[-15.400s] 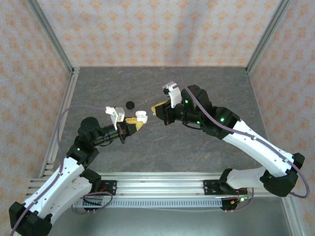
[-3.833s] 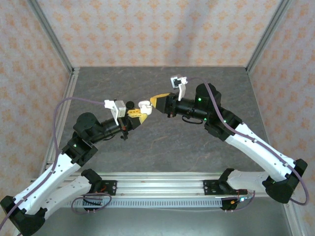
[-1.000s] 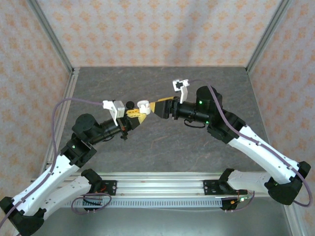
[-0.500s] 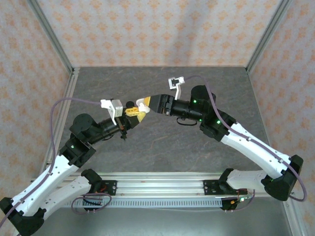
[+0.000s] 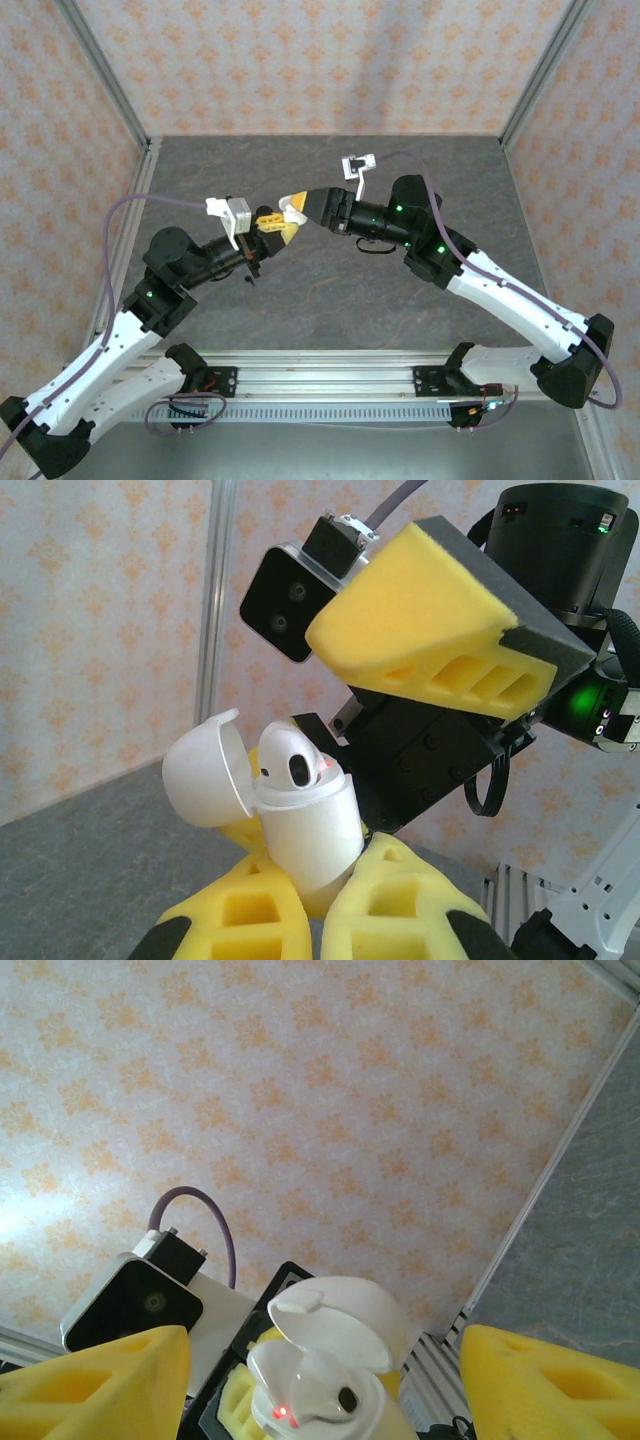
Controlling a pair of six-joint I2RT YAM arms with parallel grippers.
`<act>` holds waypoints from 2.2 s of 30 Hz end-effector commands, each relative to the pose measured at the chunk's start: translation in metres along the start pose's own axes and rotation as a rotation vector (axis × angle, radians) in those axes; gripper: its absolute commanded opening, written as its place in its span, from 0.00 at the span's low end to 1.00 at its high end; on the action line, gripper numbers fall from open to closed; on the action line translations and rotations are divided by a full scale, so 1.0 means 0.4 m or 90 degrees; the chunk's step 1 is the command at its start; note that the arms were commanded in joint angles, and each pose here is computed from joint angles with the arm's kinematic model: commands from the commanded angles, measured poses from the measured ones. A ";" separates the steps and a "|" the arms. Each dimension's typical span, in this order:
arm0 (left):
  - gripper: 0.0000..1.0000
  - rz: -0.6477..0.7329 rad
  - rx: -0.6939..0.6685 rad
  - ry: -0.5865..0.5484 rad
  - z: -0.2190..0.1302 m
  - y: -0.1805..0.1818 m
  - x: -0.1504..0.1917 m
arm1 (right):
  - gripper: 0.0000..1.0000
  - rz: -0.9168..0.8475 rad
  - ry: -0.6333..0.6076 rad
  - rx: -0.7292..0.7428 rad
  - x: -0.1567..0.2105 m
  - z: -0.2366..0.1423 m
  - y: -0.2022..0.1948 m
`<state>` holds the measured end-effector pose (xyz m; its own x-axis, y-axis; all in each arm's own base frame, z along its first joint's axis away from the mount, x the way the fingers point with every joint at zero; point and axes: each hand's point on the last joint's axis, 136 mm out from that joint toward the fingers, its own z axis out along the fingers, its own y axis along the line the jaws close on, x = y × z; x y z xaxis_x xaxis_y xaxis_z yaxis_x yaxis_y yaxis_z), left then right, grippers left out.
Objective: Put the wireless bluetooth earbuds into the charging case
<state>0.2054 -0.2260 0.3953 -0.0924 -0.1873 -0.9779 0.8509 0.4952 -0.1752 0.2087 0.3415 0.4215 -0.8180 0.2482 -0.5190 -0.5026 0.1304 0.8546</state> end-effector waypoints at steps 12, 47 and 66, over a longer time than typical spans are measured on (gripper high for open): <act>0.00 0.037 0.012 -0.037 0.011 -0.017 -0.061 | 0.57 0.007 -0.020 -0.041 -0.010 0.023 0.008; 0.32 -0.065 0.004 0.010 0.052 0.002 -0.051 | 0.28 -0.128 0.001 -0.047 0.020 -0.005 0.016; 0.00 -0.062 0.014 0.031 0.061 0.000 -0.029 | 0.40 -0.137 -0.002 -0.038 0.019 -0.009 0.012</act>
<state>0.2185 -0.2459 0.3935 -0.2649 -0.1857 -0.9462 0.8338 0.4489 -0.3215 0.2132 0.3417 0.4149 -0.6918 0.2453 -0.6791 -0.6618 0.1609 0.7322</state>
